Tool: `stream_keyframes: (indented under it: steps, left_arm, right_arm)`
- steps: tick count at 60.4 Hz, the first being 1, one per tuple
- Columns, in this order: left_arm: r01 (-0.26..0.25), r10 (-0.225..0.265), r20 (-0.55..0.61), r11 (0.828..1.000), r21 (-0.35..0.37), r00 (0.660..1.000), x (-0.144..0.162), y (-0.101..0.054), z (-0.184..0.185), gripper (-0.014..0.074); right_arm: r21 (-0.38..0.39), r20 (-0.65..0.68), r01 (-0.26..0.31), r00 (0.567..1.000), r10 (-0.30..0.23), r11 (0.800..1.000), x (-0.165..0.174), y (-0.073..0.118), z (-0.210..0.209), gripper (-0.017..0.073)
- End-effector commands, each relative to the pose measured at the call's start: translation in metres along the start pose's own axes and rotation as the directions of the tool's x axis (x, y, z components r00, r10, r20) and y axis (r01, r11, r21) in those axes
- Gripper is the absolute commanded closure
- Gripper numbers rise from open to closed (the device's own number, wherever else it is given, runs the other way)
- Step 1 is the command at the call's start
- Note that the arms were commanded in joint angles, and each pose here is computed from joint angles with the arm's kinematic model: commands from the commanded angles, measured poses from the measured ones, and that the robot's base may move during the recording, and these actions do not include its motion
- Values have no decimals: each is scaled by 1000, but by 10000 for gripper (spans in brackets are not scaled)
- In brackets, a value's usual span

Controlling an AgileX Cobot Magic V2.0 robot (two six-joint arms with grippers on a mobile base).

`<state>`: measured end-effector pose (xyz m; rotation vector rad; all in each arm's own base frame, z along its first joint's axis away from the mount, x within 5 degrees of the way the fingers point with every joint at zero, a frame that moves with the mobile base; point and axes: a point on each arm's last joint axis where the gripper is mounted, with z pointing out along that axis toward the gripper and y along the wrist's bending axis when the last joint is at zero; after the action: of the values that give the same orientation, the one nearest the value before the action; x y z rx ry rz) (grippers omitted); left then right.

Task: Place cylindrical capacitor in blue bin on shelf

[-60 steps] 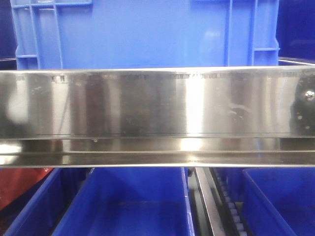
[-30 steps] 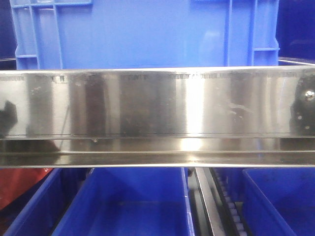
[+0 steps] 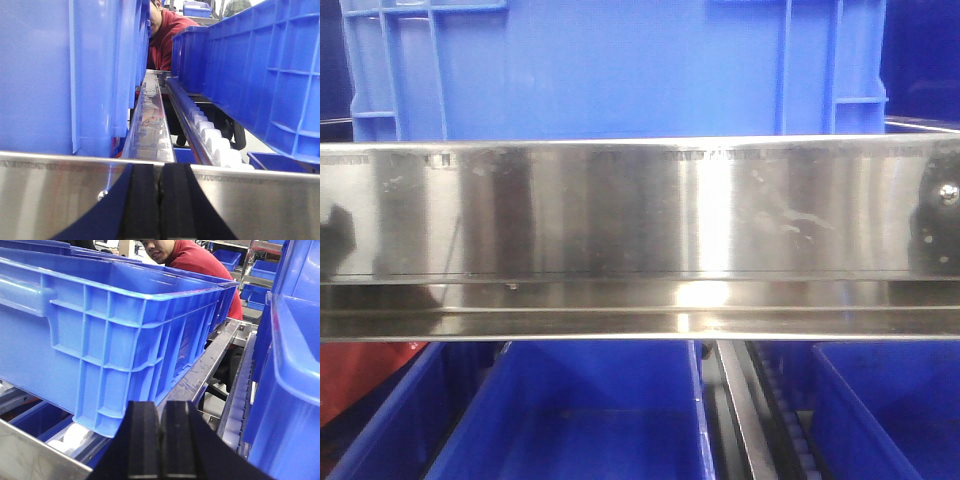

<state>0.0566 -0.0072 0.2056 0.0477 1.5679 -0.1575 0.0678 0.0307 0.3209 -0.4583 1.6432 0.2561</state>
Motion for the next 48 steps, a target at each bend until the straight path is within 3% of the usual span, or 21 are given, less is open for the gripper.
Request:
stream_keyframes:
  steps: [1, 14, 19, 28, 38, 48]
  left_arm:
    - [3, -3, 22, 1000, 4, 1000, -2, 0, -1, 704]
    - [3, -3, 22, 1000, 4, 1000, -2, 0, -1, 704]
    - [3, -3, 22, 1000, 4, 1000, -2, 0, -1, 704]
    - [3, -3, 22, 1000, 4, 1000, -2, 0, -1, 704]
    - [3, -3, 22, 1000, 4, 1000, -2, 0, -1, 704]
    - [3, -3, 22, 1000, 4, 1000, -2, 0, -1, 704]
  right_arm:
    - [0, 23, -4, 1000, 4, 1000, -1, 0, -1, 683]
    - [0, 23, -4, 1000, 4, 1000, -1, 0, -1, 683]
    - [-24, 45, -56, 997, 57, 998, -3, 2, -1, 683]
    - [-22, 61, -104, 993, 105, 994, -5, 2, -1, 683]
    - [50, 26, -122, 992, 121, 991, 7, -2, 2, 683]
    - [180, 21, -196, 980, 196, 964, 32, -9, 3, 683]
